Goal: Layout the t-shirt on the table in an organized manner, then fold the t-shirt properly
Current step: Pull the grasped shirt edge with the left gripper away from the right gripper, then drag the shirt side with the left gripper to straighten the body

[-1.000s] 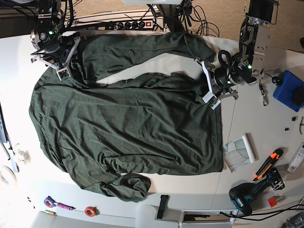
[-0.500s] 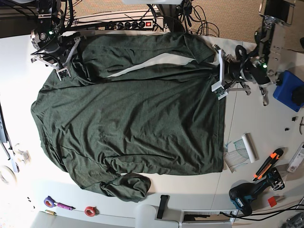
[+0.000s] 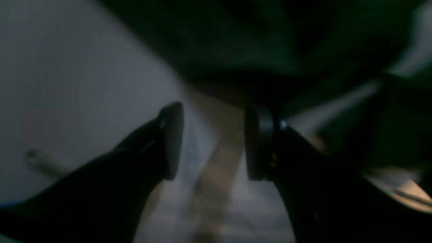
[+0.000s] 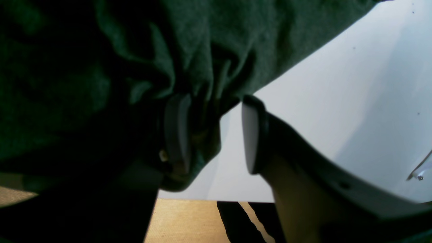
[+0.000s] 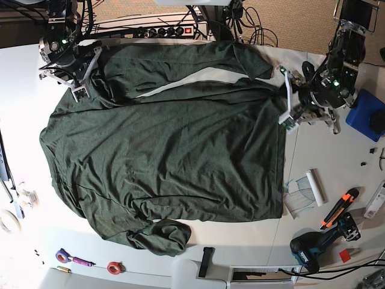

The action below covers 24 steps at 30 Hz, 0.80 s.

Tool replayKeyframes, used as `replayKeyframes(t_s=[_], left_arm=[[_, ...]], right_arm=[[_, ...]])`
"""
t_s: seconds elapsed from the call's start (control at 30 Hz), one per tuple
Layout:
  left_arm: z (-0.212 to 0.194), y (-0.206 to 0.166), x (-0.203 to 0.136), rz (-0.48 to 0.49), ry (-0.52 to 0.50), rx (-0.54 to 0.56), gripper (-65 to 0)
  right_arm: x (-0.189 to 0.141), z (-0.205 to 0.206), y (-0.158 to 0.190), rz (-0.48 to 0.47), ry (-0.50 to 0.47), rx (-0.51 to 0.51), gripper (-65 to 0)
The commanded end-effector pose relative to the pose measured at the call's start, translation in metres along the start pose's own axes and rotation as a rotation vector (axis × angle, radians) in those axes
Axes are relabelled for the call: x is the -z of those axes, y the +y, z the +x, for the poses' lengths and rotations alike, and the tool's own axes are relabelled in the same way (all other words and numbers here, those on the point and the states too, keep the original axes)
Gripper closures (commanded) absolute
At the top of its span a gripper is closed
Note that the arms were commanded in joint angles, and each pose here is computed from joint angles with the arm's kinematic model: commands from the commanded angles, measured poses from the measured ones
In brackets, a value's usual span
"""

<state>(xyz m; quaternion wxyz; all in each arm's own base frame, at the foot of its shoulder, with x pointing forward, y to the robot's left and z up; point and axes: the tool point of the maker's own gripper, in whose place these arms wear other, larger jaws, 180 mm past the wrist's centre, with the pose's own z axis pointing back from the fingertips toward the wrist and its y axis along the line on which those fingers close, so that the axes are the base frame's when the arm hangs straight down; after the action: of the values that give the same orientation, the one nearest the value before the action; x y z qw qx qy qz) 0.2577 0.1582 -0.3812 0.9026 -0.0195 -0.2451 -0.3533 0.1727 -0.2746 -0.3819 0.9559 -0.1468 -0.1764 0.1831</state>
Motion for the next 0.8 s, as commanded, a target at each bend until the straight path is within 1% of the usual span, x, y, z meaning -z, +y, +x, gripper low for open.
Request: replayKeyframes(t_s=[0.0, 0.2, 0.27, 0.37, 0.5, 0.67, 0.77], left_arm=[[0.011, 0.01, -0.006, 0.033, -0.043, 0.003, -30.0], [0.019, 0.009, -0.006, 0.031, -0.091, -0.003, -29.1], [0.026, 0.01, -0.007, 0.036, -0.126, -0.011, -29.1], [0.038, 0.009, -0.008, 0.032, -0.191, -0.033, -26.9], [0.049, 0.003, -0.007, 0.019, -0.24, -0.048, -25.7], [0.052, -0.003, -0.004, 0.006, -0.251, -0.066, -25.7], [0.049, -0.006, 0.0, -0.005, -0.239, -0.081, -25.7]], right_arm=[[-0.003, 0.005, -0.007, -0.021, -0.019, -0.007, -24.7], [-0.003, 0.005, -0.007, -0.022, -0.019, -0.007, -24.7], [-0.003, 0.005, -0.007, -0.021, -0.02, -0.007, -24.7], [-0.003, 0.005, -0.007, -0.022, -0.02, -0.007, -24.7], [-0.003, 0.005, -0.007, -0.021, -0.021, -0.007, -24.7], [-0.003, 0.006, -0.007, -0.022, -0.021, -0.007, -24.7], [-0.003, 0.005, -0.007, -0.021, -0.021, -0.007, -24.7]])
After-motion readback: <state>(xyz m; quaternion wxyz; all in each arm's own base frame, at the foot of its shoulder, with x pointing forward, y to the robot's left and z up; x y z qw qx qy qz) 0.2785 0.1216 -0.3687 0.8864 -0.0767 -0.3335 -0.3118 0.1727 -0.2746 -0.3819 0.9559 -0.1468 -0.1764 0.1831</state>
